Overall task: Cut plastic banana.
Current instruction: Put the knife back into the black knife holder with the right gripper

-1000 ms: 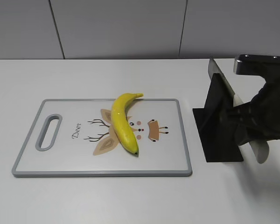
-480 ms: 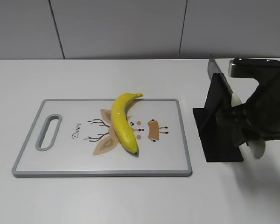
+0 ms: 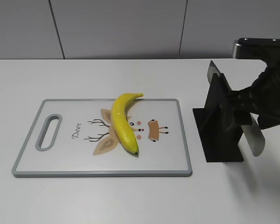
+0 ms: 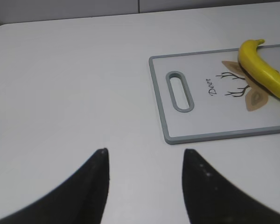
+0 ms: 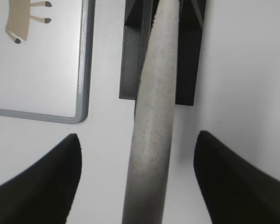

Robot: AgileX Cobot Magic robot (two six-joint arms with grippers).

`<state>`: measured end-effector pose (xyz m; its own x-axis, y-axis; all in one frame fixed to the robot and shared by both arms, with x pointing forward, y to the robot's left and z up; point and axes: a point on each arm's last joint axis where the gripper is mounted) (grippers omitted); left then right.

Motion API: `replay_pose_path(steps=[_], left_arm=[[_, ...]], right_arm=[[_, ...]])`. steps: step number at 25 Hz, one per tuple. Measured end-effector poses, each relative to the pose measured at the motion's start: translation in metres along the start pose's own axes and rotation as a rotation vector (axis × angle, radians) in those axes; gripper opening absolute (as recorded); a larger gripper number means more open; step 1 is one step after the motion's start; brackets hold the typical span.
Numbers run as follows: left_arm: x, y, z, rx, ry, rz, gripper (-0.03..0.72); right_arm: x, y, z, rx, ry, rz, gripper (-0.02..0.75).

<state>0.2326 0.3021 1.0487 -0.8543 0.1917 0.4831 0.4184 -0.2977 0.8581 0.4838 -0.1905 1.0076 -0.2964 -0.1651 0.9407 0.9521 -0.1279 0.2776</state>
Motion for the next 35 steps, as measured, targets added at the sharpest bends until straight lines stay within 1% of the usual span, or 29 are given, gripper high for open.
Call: replay_pose_path(steps=[3, 5, 8, 13, 16, 19, 21, 26, 29, 35], left_arm=[[0.000, 0.000, 0.000, 0.000, 0.000, 0.000, 0.496], [0.000, 0.000, 0.000, 0.000, 0.000, 0.000, 0.496], [0.000, 0.000, 0.000, 0.000, 0.000, 0.000, 0.496], [0.000, 0.000, 0.000, 0.000, 0.000, 0.000, 0.496], [0.000, 0.000, 0.000, 0.000, 0.000, 0.000, 0.496], [0.000, 0.000, 0.000, 0.000, 0.000, 0.000, 0.496], [0.000, 0.000, 0.000, 0.000, 0.000, 0.000, 0.496], [0.000, 0.000, 0.000, 0.000, 0.000, 0.000, 0.493], [0.000, 0.000, 0.000, 0.000, 0.000, 0.000, 0.487], [0.000, 0.000, 0.000, 0.000, 0.000, 0.000, 0.484]], right_arm=[[0.015, -0.003, -0.001, 0.016, 0.010, -0.017, 0.600], [0.031, -0.003, -0.002, 0.038, 0.016, -0.052, 0.600], [0.058, -0.003, -0.003, 0.096, 0.025, -0.129, 0.599], [0.103, -0.015, -0.008, 0.221, 0.073, -0.262, 0.590], [0.123, -0.028, -0.015, 0.290, 0.074, -0.288, 0.589], [0.137, -0.043, -0.022, 0.360, 0.062, -0.285, 0.589], [0.143, -0.052, -0.027, 0.408, 0.055, -0.288, 0.588], [0.147, -0.078, -0.038, 0.493, 0.082, -0.311, 0.588], [0.143, -0.094, -0.046, 0.539, 0.096, -0.319, 0.588], [0.133, -0.126, -0.062, 0.575, 0.109, -0.335, 0.588]])
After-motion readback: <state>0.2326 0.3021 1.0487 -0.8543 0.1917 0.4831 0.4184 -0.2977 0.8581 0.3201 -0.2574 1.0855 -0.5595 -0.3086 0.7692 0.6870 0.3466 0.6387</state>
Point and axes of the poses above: a point on each arm's last joint axis where the gripper is mounted, x pointing back along that axis away from the gripper, z along the wrist's bending axis when the last joint is at zero, y = z × x, and after that the axes turned 8 degrees about -x, right-handed
